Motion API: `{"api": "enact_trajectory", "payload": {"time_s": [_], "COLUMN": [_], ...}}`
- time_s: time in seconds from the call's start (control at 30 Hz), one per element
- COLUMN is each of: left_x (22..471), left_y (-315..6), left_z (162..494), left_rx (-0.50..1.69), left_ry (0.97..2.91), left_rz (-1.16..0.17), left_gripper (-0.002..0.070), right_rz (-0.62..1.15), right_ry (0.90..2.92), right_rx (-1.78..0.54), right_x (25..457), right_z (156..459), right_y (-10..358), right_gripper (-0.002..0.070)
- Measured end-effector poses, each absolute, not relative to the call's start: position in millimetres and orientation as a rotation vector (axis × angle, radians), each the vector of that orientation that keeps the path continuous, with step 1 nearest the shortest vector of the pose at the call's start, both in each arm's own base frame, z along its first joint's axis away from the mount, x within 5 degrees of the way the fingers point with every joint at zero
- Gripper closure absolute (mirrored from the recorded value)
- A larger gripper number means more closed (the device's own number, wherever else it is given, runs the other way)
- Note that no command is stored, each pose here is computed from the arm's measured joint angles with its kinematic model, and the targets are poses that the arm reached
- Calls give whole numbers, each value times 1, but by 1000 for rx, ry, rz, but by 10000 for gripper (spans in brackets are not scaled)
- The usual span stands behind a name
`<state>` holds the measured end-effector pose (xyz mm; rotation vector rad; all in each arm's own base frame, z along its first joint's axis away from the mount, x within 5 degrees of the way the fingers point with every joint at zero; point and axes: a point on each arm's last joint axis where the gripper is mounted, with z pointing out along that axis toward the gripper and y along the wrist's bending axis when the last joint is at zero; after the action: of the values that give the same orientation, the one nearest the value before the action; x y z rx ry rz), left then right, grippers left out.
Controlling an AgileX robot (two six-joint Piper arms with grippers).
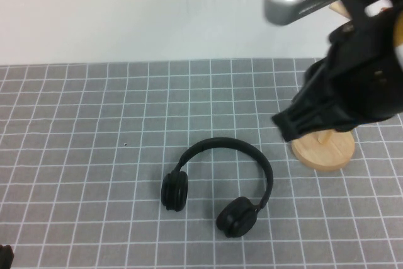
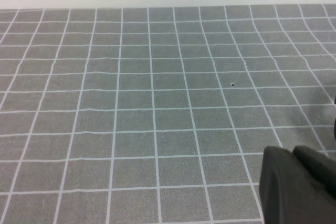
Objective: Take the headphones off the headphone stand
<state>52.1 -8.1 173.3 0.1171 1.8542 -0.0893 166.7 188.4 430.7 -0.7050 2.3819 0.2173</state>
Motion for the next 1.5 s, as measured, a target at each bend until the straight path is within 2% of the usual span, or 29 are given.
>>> {"api": "enact_trajectory", "payload": {"time_s": [0.37,0.5,0.6,0.77,0.97,1.1,1.27,1.5], "left_x": [52,52,52,52,52,52,52,52], "left_y": [-8,-8,-8,-8,-8,-8,-8,-8], "left_z": [173,173,173,173,173,173,173,173], "left_rx": [117,117,117,117,117,117,117,117], "left_ry": [1854,1854,1854,1854,1854,1854,1854,1854], "left_rz": [-89,-89,-89,-89,-89,-89,-89,-89], "left_gripper": [681,681,681,681,681,681,681,681], "right_rz": [142,123,160,217,105,13,-69,-79], "right_ry": [2280,2309,2274,2189,2057,1885,1671,1654], "right_rx": [-801,-787,-721,-499,-187,-97,-31,25], "right_x": [161,161,166,165,120,86,59,56], "right_z": [443,427,402,337,264,236,217,192], "right_y": [173,160,141,87,23,5,-3,-5], "right_gripper": [684,684,685,684,684,684,685,684]}}
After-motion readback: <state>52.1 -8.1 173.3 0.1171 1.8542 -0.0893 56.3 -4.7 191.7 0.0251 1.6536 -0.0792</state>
